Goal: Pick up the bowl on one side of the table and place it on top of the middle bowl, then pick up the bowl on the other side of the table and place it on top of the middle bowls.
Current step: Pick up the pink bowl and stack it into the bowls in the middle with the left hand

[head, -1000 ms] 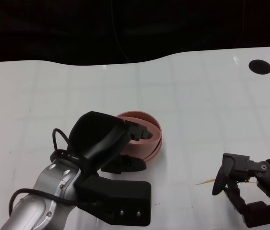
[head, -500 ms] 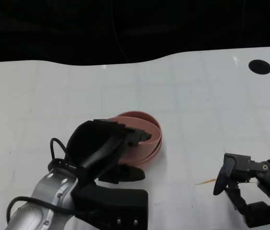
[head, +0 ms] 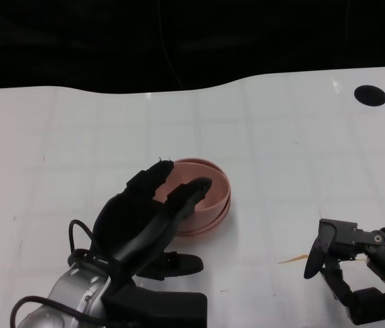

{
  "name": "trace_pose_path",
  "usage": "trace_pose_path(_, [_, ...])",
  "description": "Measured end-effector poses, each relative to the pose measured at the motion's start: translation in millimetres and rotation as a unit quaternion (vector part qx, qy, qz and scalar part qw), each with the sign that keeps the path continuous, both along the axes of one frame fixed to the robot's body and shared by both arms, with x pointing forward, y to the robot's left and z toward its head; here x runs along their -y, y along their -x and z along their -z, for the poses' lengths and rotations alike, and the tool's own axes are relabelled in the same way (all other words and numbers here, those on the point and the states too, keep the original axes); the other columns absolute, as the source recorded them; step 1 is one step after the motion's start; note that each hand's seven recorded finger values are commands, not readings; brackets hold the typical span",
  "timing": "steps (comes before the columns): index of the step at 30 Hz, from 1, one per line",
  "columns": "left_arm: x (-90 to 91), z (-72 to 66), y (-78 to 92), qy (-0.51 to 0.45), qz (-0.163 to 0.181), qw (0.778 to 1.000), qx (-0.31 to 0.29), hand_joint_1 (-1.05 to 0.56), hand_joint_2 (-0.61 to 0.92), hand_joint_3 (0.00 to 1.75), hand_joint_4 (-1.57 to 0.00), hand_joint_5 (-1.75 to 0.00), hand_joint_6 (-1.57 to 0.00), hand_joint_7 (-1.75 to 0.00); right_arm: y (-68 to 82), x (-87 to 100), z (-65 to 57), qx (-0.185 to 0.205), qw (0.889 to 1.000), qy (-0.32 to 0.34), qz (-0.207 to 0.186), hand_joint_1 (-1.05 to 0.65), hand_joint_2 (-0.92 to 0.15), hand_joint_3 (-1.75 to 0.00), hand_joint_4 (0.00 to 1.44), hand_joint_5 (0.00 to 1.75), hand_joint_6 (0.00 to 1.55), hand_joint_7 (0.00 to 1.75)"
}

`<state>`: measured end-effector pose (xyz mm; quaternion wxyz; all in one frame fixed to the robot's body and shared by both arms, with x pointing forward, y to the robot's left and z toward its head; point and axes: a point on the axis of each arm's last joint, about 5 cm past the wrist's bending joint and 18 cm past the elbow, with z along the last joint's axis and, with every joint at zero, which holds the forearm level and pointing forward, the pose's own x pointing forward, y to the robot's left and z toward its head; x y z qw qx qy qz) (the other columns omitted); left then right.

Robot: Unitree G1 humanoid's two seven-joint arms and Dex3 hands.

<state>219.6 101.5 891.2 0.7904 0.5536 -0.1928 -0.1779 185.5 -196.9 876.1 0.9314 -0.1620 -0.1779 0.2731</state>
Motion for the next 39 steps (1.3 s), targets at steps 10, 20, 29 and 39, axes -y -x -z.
trace_pose_path(10, [1.5,9.8,1.1,-0.019,-0.009,1.000,-0.017,-0.95,0.92,0.59,0.00,0.00,-0.08,0.00,0.0,0.3,-1.1,0.004,1.000,0.001,0.000,-0.15,-0.56,-1.15,0.90,1.75,0.70,1.69])
trace_pose_path(20, [3.1,22.7,1.2,-0.017,-0.023,0.999,-0.026,-0.95,0.92,0.60,0.00,0.00,-0.09,0.00,-0.1,0.6,-0.6,0.002,1.000,0.001,0.001,-0.16,-0.53,-1.19,0.91,1.75,0.72,1.68])
trace_pose_path(29, [-0.9,17.7,2.3,0.074,-0.013,0.997,-0.003,-0.83,0.92,0.34,-0.20,-0.07,-0.35,-0.05,-0.2,0.6,-0.7,0.004,1.000,0.002,0.002,-0.13,-0.54,-1.17,0.90,1.75,0.71,1.69])
trace_pose_path(39, [-17.0,-15.5,18.5,0.330,-0.033,0.943,-0.029,-0.45,0.92,0.14,-0.72,-0.16,-0.76,-0.08,-0.7,0.9,-1.0,0.003,1.000,0.001,0.003,-0.11,-0.54,-1.18,0.91,1.75,0.71,1.68])
